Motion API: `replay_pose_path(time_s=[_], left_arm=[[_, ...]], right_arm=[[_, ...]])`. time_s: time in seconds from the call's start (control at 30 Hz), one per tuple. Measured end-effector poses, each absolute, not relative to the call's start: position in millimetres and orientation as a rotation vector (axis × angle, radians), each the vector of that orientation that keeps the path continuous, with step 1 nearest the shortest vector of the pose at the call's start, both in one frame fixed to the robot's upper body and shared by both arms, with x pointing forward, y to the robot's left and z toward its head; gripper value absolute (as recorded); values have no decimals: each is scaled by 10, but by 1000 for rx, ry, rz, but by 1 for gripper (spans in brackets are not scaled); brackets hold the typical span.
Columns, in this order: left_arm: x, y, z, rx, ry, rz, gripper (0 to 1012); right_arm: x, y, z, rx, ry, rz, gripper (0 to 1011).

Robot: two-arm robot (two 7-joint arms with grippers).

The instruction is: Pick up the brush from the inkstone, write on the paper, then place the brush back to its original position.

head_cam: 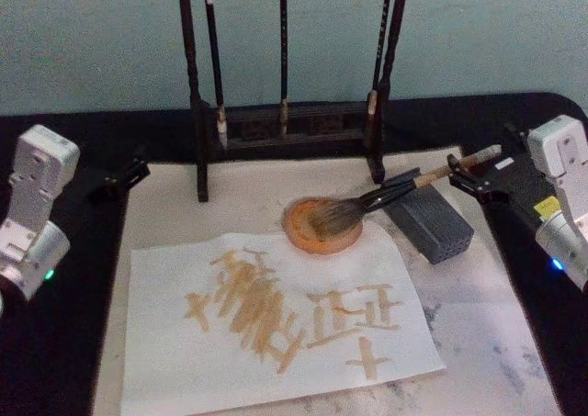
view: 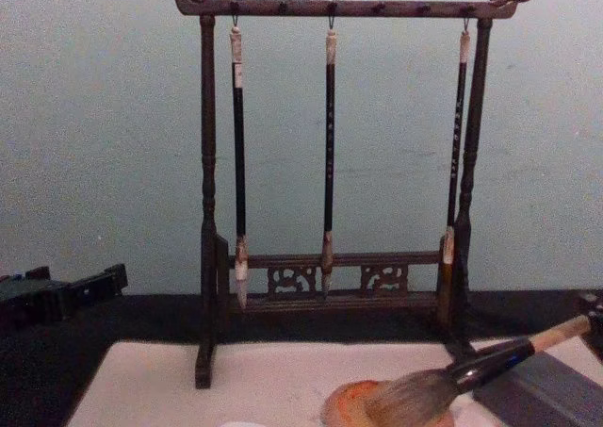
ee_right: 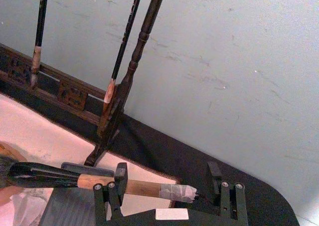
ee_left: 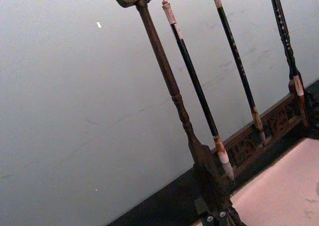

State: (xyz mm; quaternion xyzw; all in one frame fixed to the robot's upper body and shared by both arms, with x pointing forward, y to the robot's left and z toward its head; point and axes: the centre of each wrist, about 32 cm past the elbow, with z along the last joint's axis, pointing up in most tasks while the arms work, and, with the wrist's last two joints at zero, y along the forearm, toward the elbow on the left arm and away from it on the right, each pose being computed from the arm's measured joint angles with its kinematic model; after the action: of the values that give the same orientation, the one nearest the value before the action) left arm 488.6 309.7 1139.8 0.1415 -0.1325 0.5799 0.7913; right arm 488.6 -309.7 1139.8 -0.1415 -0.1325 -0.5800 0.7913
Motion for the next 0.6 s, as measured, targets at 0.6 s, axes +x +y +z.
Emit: replay_pose_path(time_s=[0.6], left_arm=[[4886,3097,11398,305,-285,1248,1002]], right_arm=[[4886,-3097,11398,-304,-285,-1248,1008]])
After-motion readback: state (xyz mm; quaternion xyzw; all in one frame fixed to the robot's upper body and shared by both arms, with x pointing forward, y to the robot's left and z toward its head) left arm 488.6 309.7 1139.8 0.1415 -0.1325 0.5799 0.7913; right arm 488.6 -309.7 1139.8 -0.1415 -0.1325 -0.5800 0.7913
